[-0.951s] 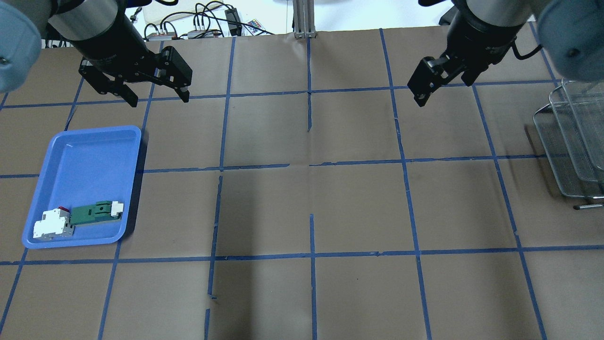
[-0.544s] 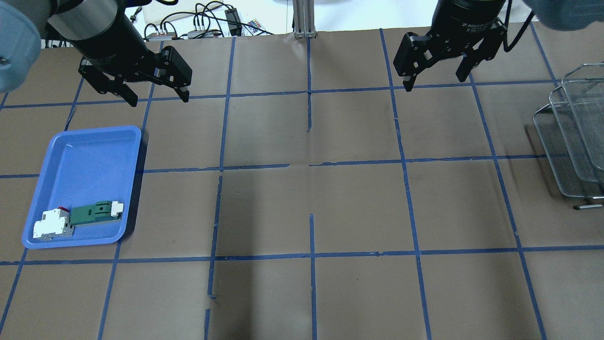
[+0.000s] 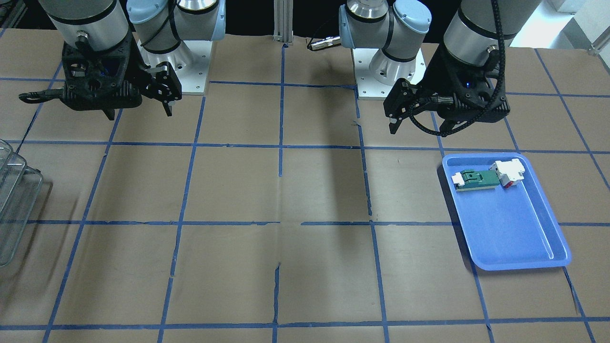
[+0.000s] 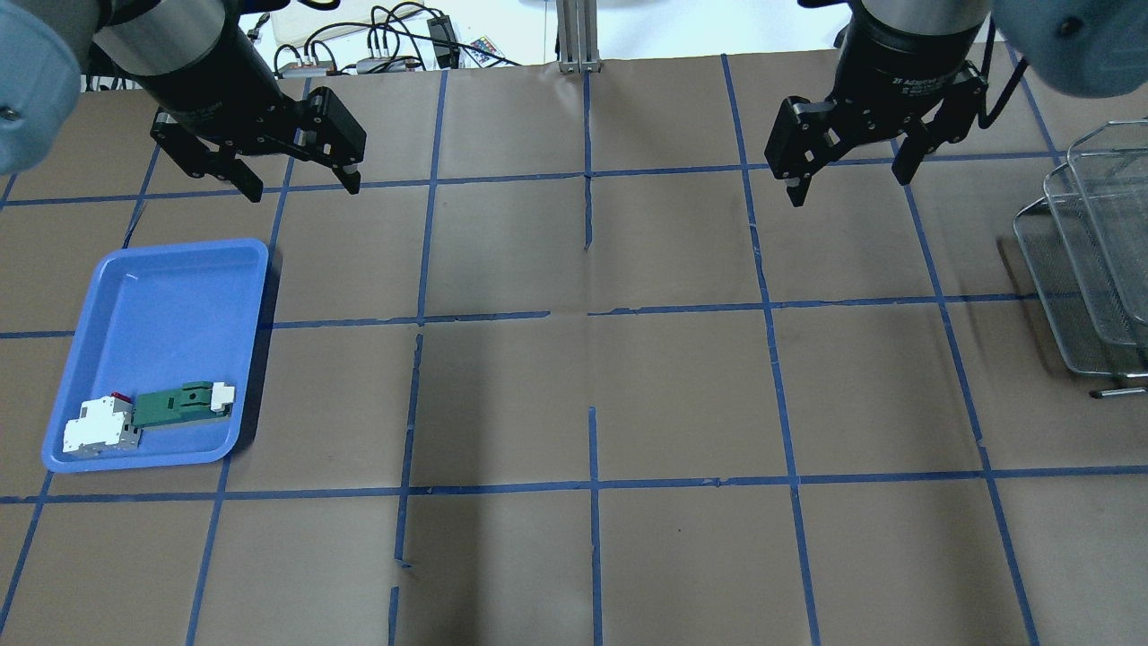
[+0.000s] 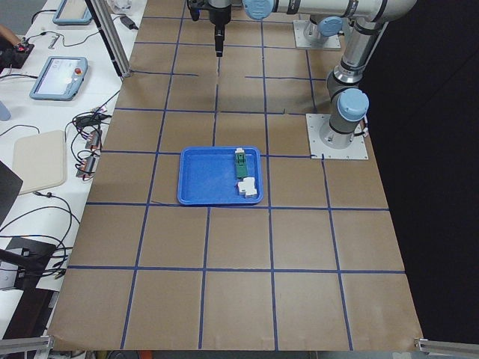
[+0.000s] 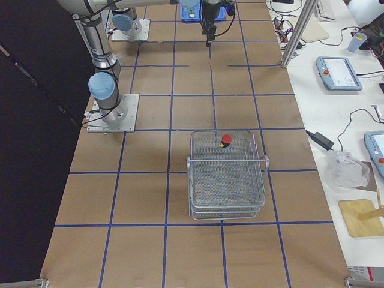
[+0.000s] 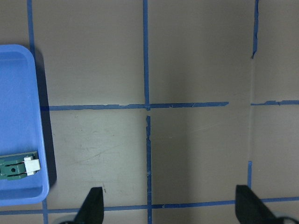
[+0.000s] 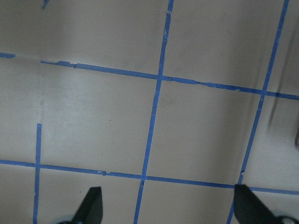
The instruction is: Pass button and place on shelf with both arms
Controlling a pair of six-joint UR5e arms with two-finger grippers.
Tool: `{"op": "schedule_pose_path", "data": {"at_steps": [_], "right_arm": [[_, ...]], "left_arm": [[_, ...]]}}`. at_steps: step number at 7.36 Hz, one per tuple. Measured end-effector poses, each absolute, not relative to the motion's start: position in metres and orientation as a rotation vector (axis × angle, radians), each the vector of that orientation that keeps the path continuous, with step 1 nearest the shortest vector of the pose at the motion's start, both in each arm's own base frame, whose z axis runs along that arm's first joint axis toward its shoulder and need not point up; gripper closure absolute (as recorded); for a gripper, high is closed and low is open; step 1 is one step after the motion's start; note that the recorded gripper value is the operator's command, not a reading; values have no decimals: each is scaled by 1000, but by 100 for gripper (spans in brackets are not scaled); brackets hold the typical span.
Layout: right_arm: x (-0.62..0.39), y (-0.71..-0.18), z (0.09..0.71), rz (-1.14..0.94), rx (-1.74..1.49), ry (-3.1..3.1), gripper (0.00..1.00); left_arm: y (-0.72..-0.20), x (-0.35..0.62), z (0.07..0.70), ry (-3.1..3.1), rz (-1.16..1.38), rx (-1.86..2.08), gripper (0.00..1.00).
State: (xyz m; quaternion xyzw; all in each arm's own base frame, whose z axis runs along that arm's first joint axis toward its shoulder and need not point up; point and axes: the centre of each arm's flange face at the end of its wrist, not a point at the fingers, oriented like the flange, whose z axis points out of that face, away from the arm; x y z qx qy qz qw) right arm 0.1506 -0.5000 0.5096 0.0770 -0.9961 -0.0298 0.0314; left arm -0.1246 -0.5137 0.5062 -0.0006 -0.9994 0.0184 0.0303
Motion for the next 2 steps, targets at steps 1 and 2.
{"op": "schedule_pose_path", "data": {"at_steps": [1,2], "right_arm": [[150,-497,511,-84,234,-3063,0],[149,-496,512,-80,231,-3061,0]], "left_arm": [[-514,-125,506,-3080,56,1,0],[-514,-124,506,-3081,55,-2,0]]}}
